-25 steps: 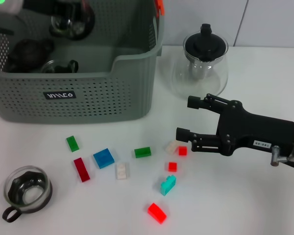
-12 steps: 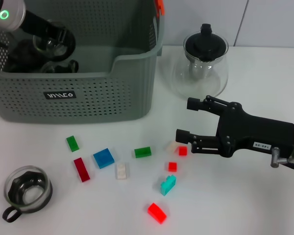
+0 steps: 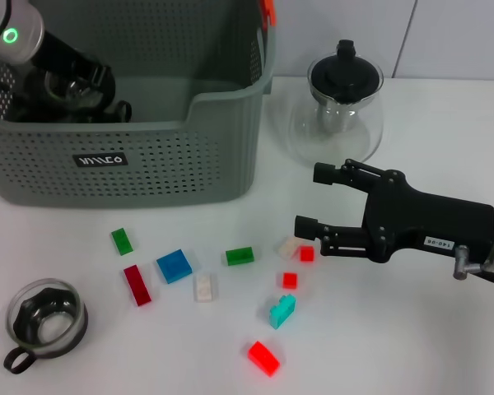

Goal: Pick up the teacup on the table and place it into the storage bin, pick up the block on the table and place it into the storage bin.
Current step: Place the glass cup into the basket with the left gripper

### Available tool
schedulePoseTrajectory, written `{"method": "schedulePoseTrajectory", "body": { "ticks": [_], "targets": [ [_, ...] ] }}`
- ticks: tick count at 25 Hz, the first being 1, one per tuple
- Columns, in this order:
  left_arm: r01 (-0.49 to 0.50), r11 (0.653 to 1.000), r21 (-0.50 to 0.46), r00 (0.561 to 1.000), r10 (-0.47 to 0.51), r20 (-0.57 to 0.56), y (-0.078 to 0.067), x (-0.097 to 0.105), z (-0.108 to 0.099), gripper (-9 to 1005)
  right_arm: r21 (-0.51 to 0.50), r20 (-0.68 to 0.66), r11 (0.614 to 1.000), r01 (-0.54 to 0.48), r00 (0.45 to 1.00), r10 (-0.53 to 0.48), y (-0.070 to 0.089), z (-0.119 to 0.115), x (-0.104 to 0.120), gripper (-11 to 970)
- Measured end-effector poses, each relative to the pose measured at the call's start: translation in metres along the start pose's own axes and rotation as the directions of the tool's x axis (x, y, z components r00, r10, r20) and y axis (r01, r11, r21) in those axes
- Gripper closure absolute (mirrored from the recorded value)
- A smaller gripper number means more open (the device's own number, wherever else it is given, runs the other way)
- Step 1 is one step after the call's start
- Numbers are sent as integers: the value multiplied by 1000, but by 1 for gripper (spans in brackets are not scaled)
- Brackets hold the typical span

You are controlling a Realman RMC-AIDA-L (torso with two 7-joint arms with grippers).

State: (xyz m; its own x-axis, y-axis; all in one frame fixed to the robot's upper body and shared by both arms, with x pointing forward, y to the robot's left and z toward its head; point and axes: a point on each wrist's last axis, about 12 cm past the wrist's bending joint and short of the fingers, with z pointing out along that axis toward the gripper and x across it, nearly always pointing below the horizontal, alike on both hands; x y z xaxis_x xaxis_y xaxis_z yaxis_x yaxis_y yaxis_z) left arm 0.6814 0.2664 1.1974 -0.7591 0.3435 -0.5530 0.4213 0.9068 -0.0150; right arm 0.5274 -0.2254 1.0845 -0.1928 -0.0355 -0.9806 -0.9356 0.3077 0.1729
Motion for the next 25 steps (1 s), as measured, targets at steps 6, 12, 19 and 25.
{"method": "schedulePoseTrajectory", "body": {
  "ticks": [6,12,19,25],
  "targets": [
    [-19,1000,-6,1000,19,-13,-5,-2,2,908,2,2,1000,0,1000,0,0,0,0,17],
    [-15,1000,-11,999,15,51,-10,-11,-14,820,3,5,1000,-1,1000,1,0,-1,-1,17],
    [-28,991,-127,905,79,417,-29,-17,-73,539,5,3,1000,3,1000,-3,-2,0,-2,15],
    [66,986,-156,853,25,522,-34,-10,-85,489,13,3,1000,-2,1000,2,-3,1,-1,15]
  ]
}}
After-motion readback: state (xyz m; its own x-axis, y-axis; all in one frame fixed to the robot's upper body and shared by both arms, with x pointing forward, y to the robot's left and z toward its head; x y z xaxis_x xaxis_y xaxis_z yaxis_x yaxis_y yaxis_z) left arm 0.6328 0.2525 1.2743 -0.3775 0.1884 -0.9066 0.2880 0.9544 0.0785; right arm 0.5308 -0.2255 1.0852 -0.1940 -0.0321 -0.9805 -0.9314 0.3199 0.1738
